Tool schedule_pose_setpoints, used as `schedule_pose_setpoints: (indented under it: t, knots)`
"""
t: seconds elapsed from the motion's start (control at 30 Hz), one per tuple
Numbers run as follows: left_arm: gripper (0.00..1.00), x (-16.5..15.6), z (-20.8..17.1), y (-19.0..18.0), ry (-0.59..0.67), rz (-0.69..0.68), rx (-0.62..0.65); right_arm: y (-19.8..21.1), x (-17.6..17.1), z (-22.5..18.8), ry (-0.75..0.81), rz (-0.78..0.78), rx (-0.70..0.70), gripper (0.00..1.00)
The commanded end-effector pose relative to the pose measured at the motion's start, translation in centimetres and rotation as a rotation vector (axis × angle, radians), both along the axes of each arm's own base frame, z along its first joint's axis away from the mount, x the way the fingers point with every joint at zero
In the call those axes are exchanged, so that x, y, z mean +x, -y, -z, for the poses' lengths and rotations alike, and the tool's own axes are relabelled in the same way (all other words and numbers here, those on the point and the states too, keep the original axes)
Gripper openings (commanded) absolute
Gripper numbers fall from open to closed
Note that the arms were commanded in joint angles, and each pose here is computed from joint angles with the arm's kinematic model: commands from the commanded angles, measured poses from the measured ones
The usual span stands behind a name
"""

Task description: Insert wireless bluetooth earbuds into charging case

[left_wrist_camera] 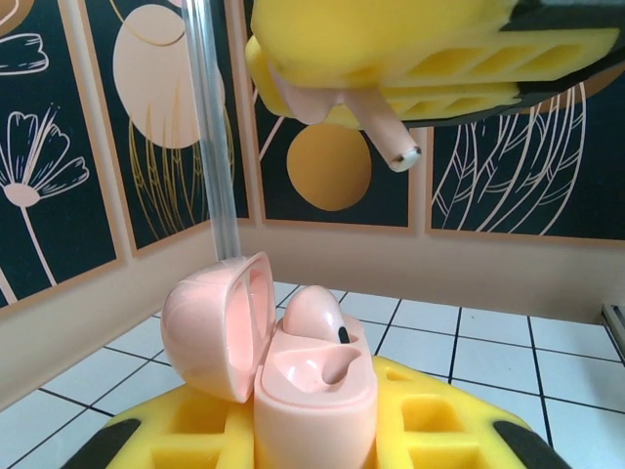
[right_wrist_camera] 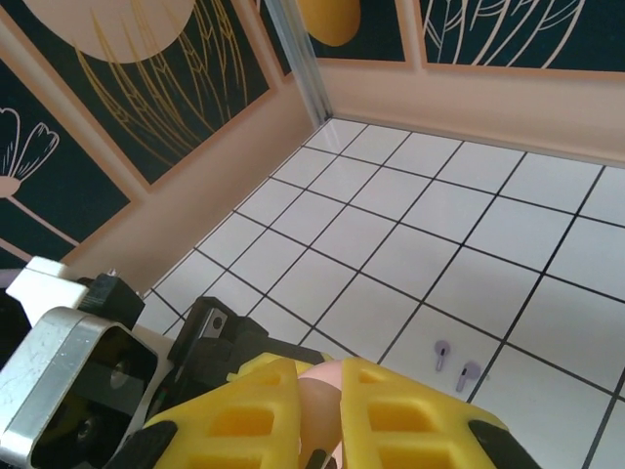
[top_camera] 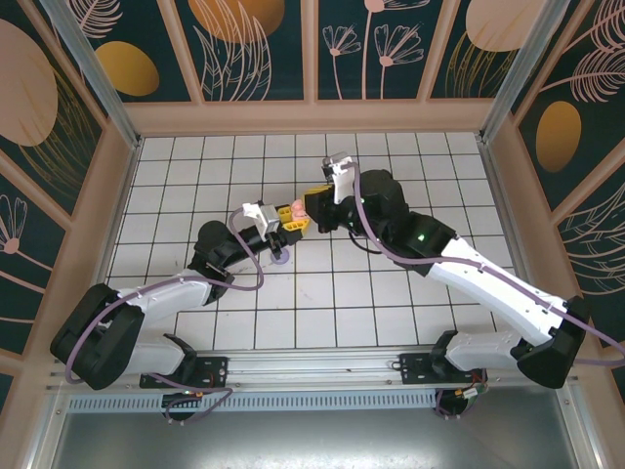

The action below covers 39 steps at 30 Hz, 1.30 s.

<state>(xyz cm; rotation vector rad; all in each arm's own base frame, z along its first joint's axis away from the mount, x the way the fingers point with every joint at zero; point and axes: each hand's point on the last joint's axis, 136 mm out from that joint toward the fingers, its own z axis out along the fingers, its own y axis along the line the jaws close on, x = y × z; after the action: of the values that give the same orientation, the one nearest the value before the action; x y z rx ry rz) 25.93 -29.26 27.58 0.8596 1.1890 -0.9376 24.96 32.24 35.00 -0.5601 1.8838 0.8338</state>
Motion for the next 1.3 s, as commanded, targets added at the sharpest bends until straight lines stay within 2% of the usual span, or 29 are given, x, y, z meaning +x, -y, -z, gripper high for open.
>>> schedule_pose_setpoints:
  t: [0.0, 0.23, 0.93, 1.27]
  knots:
    - [0.0, -1.1, -3.0, 0.2, 0.073, 0.053, -0.046, 0.1, -0.5, -0.9, 0.057, -0.032, 0.015, 0.13]
    - [0.0, -1.5, -3.3, 0.6, 0.072, 0.094, -0.046, 0.0, -0.5, 0.3, 0.093, -0.011, -0.036, 0.13]
    - [0.0, -1.5, -3.4, 0.9, 0.069, 0.112, -0.047, -1.0, 0.1, 1.8, 0.08, -0.004, -0.073, 0.12]
    - [0.0, -1.5, -3.9, 0.8, 0.074, 0.111, -0.055, -1.4, 0.1, 3.6, 0.086, 0.019, -0.165, 0.11]
